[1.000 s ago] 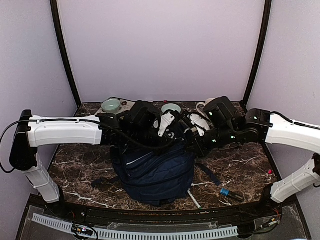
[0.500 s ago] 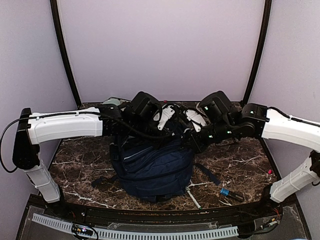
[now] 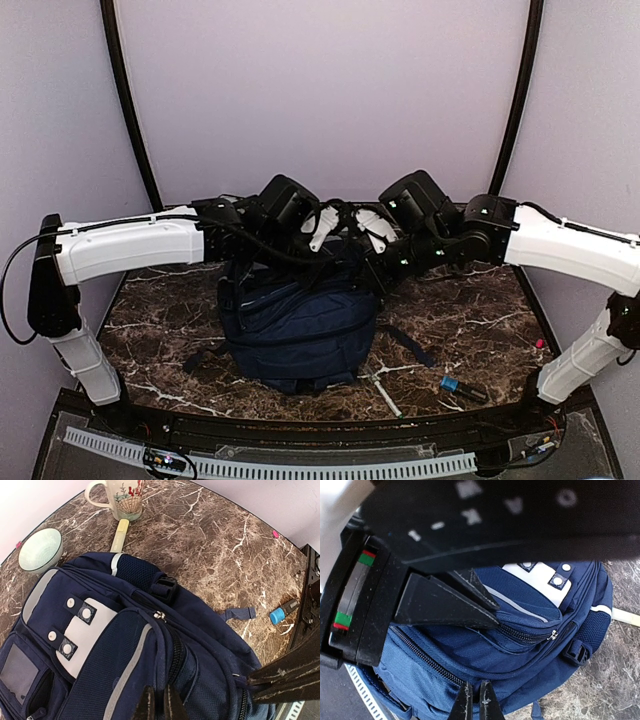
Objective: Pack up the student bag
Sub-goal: Unzip the second largest pocket of the bag.
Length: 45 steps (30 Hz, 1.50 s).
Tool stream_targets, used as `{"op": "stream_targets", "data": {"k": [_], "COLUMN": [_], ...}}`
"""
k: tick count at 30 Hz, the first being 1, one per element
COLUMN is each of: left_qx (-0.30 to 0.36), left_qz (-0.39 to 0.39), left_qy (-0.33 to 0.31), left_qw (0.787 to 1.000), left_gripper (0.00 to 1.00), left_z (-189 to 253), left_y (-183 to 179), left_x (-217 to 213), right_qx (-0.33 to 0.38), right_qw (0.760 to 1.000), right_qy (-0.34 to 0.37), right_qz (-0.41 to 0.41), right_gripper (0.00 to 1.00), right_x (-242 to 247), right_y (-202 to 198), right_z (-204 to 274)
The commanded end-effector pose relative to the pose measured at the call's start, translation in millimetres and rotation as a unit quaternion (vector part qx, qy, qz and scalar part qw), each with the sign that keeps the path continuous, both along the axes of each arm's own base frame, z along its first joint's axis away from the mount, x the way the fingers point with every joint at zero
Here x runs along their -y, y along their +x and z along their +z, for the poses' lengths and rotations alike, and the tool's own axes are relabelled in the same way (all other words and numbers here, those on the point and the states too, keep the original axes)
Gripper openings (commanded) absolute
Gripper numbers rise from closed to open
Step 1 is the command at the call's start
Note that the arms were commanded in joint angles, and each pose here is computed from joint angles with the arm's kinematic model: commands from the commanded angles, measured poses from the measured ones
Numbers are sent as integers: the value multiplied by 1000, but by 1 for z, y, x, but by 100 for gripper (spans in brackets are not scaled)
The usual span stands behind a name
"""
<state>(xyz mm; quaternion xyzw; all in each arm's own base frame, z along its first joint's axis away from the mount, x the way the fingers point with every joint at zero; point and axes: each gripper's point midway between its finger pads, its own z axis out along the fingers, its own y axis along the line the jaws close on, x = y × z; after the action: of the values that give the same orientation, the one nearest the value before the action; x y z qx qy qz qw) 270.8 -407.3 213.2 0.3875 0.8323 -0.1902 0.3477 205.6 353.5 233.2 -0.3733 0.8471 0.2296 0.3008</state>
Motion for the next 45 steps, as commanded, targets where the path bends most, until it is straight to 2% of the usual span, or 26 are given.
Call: {"op": "stream_targets", "data": {"k": [1,9,15,21,32,37,42,45], "left_qx": [111,118,117,91,51,32,19,6], "left_qz": [50,66,82,77,113,137,160,151], "left_qy": [-123,-125,-104,-107,-106,-103,-96,-113], "left_qw": [985,983,984,987,987,985,982,982], "left_gripper": [0,0,0,0,0,0,0,0], "left_z": [83,91,84,66,36,27,15,8], "left_y": [47,50,57,44,41,44,44,39], "left_x": [19,12,7,0,-11,-13,-29,-33], "right_qx": [-30,-37,-30,-4,3,13,28,31], "right_qw": [970,962,961,959,931,923,923,923], "right_qy": [152,153,151,198,275,307,321,312], "right_qz": [189,222,230,204,240,232,211,221], "right_gripper": [0,0,0,0,0,0,0,0], "right_x": [-76,-91,-100,-92,-74,-65,-58,-69], "right_y": [-79,-92,-97,-93,-117,-119,-114,-112], "right_z": [66,67,77,106,143,157,164,155]}}
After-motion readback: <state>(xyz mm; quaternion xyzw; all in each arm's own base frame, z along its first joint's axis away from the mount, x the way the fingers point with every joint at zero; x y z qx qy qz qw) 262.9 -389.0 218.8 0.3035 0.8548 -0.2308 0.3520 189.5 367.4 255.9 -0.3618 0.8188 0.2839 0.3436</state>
